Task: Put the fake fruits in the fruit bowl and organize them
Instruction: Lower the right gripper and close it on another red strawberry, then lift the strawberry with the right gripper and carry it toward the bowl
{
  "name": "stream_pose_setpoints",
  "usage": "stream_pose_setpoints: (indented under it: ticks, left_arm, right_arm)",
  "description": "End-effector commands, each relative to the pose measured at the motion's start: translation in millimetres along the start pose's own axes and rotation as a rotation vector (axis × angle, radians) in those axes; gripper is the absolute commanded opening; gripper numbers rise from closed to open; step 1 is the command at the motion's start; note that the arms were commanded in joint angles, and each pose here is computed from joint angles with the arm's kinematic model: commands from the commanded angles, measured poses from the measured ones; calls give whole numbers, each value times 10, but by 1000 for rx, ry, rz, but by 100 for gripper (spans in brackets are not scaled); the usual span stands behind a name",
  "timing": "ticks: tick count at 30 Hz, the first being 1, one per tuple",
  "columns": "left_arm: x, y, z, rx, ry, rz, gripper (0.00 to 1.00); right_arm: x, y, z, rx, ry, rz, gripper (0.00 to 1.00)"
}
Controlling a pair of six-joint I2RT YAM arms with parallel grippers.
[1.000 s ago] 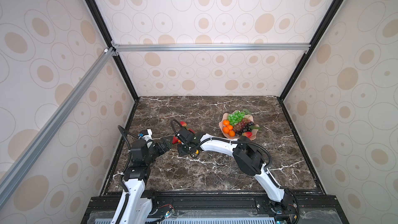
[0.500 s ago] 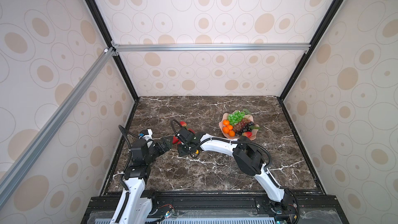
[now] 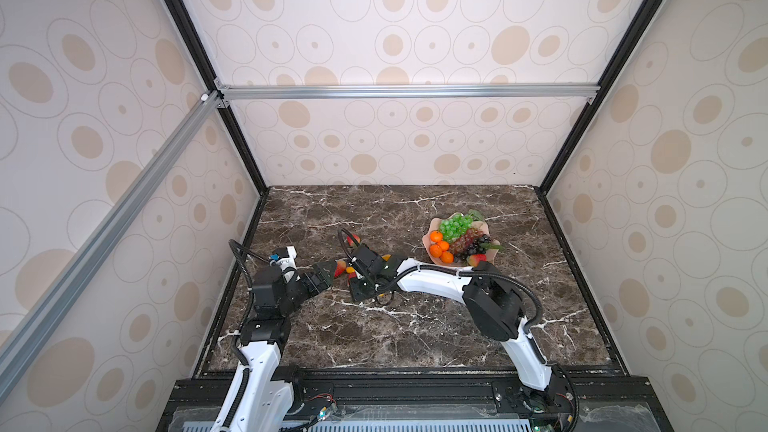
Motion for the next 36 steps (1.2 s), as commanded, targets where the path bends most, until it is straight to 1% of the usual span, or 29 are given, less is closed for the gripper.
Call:
stream_pose_setpoints:
  ticks: [1,5,8,14,16,18,19,22,30,36]
  left_arm:
    - [146,-8,-158,-82,66,-45,98]
    - [162,46,-229,-120,80,-51,98]
    - [164,128,-300,-141,93,-44,98]
    - [124,369,-585,-192,160,-4,98]
    - [89,448,-711,-223,186,19,98]
    - [46,537,-797,-219,203,36,98]
    - [61,569,-885,-247,220,21,98]
    - [-18,690,-1046,-278,249,47,98]
    - [-239,963,-1420,-364,313,111,98]
    - [-341,1110,-1620,-433,330,142,98]
  right_arm:
    - [133,-397,68,62,-37,-108,0]
    - [105,-637,-48,42,-40,-173,0]
    - [91,-798,-189,14,-2,-223,0]
    - [-3,-1043,-570,-159,167,-349,0]
    - [-26,-1087,-657,-205,215,-366,0]
    - [-40,-1141,-751,-257,274,-378,0]
    - [-43,-1165,-791,-276,300,-387,0]
    - [-49,-1256,-918,-333,394,-420,0]
    - [-71,-1563,-1197,-447,627,-542,0]
    - [-101,-1739,-1518,-487,797,-588,0]
Point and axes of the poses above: each gripper's point midway between its finger pads, its own y axis out along the fingers, its own z axis along the line the jaws close on, x = y × z, the point moved 9 cm from there along -y, back along the fingers, and after that the axes turned 5 degrees about y, right-handed, at the moved point
